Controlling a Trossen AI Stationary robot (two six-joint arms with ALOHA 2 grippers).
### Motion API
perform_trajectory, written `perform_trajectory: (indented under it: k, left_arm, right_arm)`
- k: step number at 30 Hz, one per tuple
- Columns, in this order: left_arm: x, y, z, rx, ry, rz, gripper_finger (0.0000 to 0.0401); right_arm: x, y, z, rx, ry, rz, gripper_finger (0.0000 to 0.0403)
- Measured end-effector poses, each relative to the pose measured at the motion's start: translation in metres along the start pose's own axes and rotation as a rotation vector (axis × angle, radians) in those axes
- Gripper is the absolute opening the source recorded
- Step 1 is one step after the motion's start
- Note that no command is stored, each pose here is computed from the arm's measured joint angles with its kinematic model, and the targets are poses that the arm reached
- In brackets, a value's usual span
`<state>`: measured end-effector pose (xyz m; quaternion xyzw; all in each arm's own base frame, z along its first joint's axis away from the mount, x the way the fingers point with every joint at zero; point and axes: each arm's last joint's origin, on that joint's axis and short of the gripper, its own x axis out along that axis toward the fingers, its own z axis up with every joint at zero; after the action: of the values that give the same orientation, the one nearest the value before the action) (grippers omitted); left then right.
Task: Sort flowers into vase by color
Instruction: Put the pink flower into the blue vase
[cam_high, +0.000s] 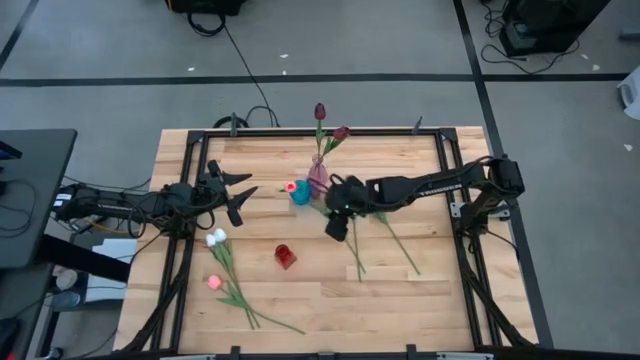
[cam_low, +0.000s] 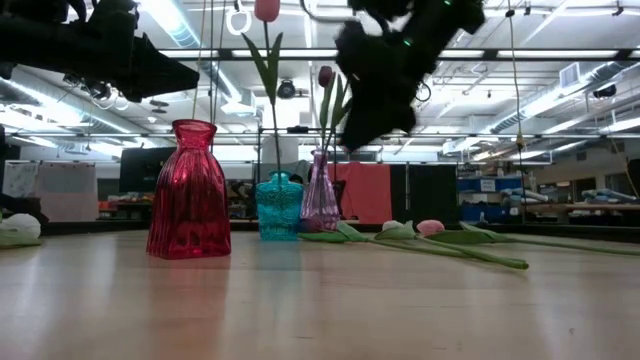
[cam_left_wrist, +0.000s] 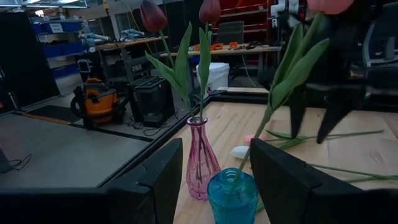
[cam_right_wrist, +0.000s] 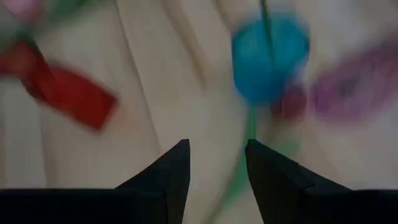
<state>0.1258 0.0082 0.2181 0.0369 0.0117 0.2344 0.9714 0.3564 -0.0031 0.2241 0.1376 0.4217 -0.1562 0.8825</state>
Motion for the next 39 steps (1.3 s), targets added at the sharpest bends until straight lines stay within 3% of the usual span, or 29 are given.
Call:
perform_trajectory:
  k: [8,14,24,32,37,39]
  left_arm:
    - [0.000,0.000,0.000,-0.006,0.000,0.000,0.0192]
    - [0.000,0.000,0.000,-0.007,0.000,0.000,0.0192]
    - [0.000,0.000,0.000,-0.007,0.000,0.000,0.0192]
    - [0.000,0.000,0.000,-0.007,0.000,0.000,0.0192]
    - [0.000,0.000,0.000,-0.007,0.000,0.000,0.0192]
    - [0.000,0.000,0.000,-0.007,0.000,-0.001,0.0192]
  right_arm:
    - [-0.005,-0.027,-0.056,0.242,0.470,-0.276,0.0165]
    - [-0.004,-0.038,-0.080,0.374,0.677,-0.280,0.0165]
    - [0.002,-0.046,-0.102,0.403,0.735,-0.313,0.0150]
    - [0.009,-0.051,-0.113,0.430,0.732,-0.287,0.0084]
    - [0.009,-0.056,-0.112,0.453,0.742,-0.291,0.0014]
    - [0.009,-0.057,-0.111,0.461,0.747,-0.286,0.0011]
